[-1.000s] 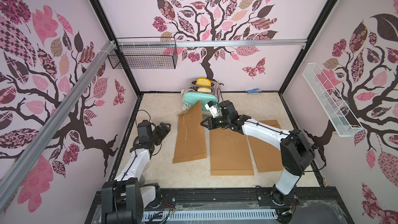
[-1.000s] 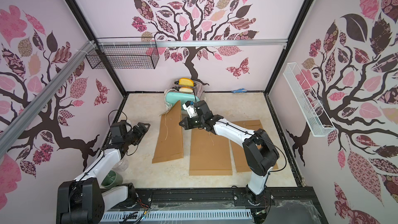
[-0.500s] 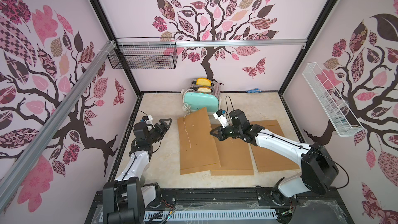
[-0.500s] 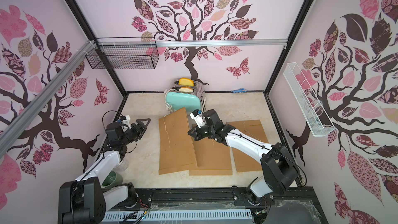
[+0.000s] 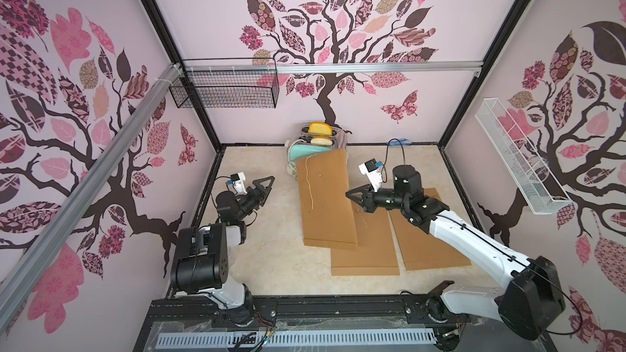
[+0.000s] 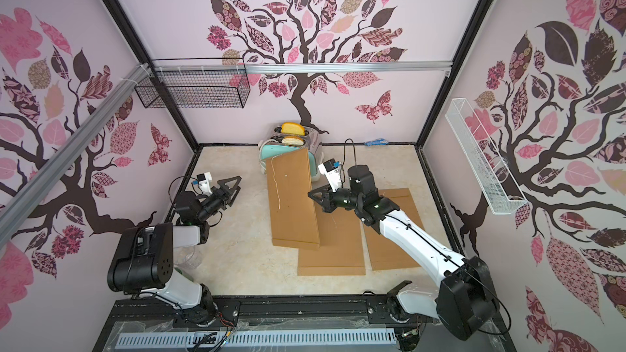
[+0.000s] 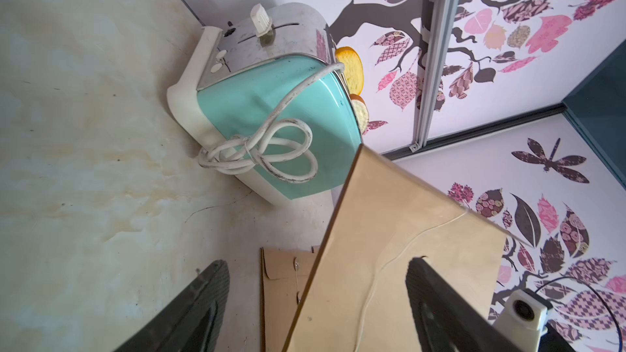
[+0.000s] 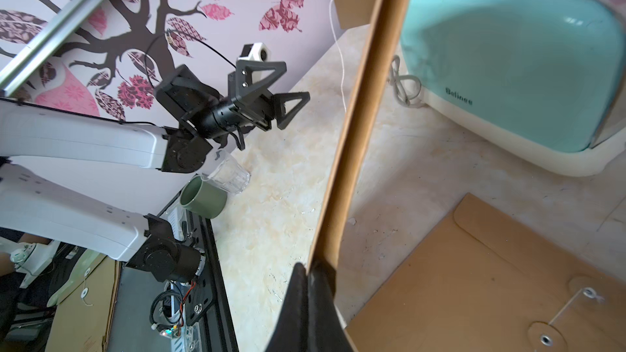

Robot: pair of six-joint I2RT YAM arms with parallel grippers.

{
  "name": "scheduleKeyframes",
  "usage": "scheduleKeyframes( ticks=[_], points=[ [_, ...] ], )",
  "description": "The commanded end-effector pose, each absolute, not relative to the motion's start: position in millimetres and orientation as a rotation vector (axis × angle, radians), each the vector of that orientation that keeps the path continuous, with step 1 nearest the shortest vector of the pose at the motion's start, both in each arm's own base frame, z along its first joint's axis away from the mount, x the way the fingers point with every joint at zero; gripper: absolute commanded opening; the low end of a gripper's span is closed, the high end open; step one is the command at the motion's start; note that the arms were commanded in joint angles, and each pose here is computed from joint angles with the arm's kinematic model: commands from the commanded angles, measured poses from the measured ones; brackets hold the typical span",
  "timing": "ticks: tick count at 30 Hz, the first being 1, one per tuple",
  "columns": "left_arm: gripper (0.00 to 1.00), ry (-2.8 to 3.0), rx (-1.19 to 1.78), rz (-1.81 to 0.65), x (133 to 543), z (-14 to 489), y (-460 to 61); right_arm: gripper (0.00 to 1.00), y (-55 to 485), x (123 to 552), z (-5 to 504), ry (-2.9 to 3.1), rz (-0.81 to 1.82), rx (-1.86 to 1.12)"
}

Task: Close the mouth of the file bag
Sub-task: Pick up the file bag from the center of the board.

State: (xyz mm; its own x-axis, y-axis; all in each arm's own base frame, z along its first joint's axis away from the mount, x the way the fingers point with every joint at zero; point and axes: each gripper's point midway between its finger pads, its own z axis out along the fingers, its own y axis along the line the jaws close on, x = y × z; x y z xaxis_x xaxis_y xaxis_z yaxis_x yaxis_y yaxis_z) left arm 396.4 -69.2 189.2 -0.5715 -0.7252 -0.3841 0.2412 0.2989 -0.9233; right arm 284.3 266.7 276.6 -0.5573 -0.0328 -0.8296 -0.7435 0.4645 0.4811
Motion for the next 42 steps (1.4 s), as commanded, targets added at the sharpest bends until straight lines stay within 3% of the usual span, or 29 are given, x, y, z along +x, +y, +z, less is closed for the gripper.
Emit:
scheduleKeyframes(
  ticks=[1, 8, 17, 22, 26, 31, 38, 42],
  points=[
    [0.86, 1.566, -0.118, -1.487, 393, 257, -103, 0.0, 261, 271, 314, 1.825, 1.148, -0.719],
    [0.87, 1.512, 0.202, -1.584, 377, 303, -172, 0.0, 249, 248, 348, 1.757, 1.193, -0.727],
    [0.88, 1.501, 0.135, -1.543, 391, 297, -160, 0.0, 229, 214, 395, 1.67, 1.177, -0.74],
    [0.88, 1.37, 0.434, -1.556, 348, 351, -206, 0.0, 227, 201, 409, 1.631, 1.217, -0.743],
    [0.86, 1.308, 0.476, -1.546, 335, 377, -206, 0.0, 226, 196, 417, 1.616, 1.219, -0.747],
    [0.77, 1.275, 0.527, -1.566, 323, 395, -211, 0.0, 224, 192, 417, 1.611, 1.215, -0.746],
    [0.51, 1.286, 0.498, -1.598, 319, 396, -210, 0.0, 221, 198, 409, 1.63, 1.169, -0.728],
    [0.52, 1.255, 0.48, -1.582, 310, 406, -205, 0.0, 219, 207, 397, 1.664, 1.127, -0.709]
  ],
)
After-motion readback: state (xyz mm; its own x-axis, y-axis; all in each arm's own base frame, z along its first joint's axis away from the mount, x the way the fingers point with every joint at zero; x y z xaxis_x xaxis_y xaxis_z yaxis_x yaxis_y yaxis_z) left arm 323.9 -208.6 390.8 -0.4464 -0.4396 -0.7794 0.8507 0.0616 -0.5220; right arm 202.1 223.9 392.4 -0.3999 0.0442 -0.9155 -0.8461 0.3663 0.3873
